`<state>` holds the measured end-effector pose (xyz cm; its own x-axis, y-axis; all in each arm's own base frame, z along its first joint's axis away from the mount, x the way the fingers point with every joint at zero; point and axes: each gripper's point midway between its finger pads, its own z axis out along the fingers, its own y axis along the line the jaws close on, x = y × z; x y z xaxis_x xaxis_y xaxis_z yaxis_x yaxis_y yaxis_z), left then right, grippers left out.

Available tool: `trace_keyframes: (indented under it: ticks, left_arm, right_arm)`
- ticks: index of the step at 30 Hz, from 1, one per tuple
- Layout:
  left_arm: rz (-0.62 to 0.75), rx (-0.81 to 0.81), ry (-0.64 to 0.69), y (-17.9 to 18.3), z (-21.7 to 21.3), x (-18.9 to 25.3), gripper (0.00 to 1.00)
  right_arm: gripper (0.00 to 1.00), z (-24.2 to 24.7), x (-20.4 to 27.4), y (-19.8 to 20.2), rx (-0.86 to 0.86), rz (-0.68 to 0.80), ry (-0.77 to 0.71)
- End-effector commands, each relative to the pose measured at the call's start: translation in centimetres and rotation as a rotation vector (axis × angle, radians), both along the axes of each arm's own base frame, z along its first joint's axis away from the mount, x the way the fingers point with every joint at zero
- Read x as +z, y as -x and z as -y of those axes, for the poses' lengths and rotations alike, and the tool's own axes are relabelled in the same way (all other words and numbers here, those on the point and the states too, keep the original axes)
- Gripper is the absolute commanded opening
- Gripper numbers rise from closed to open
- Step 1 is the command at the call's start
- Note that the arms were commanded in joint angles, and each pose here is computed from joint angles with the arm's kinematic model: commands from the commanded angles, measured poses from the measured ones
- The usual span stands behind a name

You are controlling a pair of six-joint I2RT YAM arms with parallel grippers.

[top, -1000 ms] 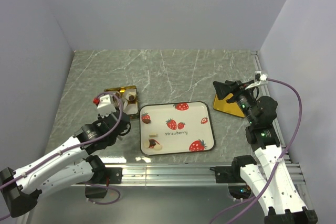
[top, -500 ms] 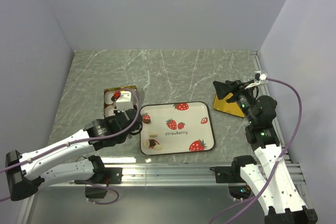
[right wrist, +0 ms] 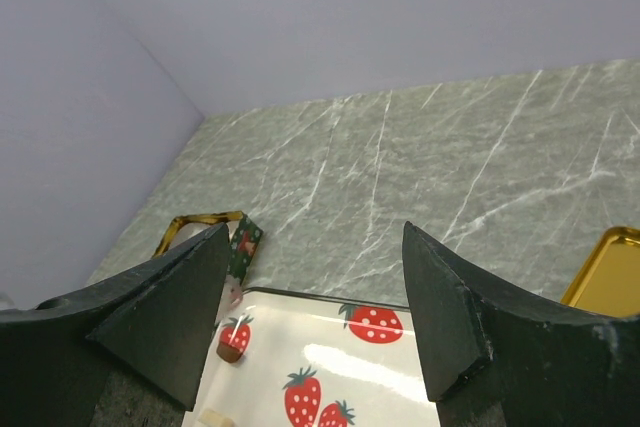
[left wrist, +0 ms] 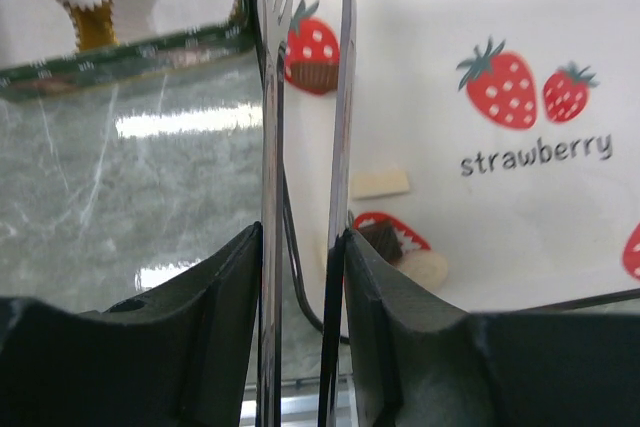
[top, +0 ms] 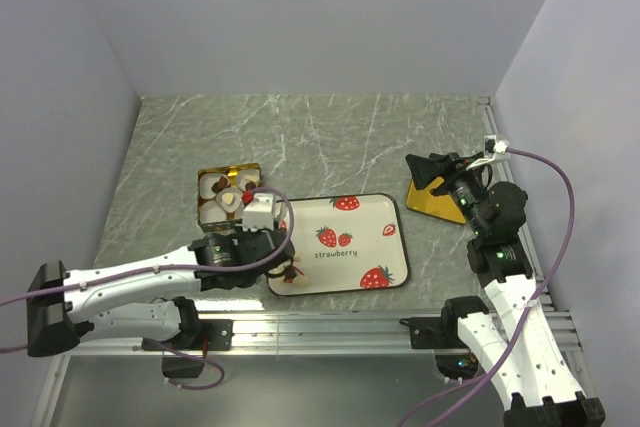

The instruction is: Pack the chocolate

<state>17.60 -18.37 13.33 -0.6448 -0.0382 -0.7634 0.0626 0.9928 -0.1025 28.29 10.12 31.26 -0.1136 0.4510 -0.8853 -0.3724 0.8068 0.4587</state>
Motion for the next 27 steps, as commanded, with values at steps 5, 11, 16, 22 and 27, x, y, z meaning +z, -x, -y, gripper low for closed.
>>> trace_keyframes:
  ticks: [5, 11, 16, 22, 27]
  left_arm:
    - [0.002, 0.032, -0.025, 1.2, 0.4, -0.3, 0.43]
    - [-0.014, 0.044, -0.046, 2.0, 0.6, -1.0, 0.43]
    - [-0.026, 0.047, -0.064, 2.5, 0.7, -1.4, 0.43]
    - [-0.026, 0.025, -0.066, 2.9, 1.5, -1.2, 0.45]
    - [-0.032, 0.02, -0.078, 3.1, 1.5, -1.3, 0.45]
  right_arm:
    - [0.76, -0.1, 2.8, 0.3, 0.001, 0.08, -0.002]
    - [0.76, -0.1, 2.8, 0.3, 0.001, 0.08, -0.002]
    - [0.76, -0.1, 2.8, 0.2, 0.003, 0.077, -0.001]
    - [0.76, -0.1, 2.7, 0.2, 0.003, 0.076, -0.001]
    - [0.76, -0.1, 2.7, 0.2, 0.004, 0.075, -0.001]
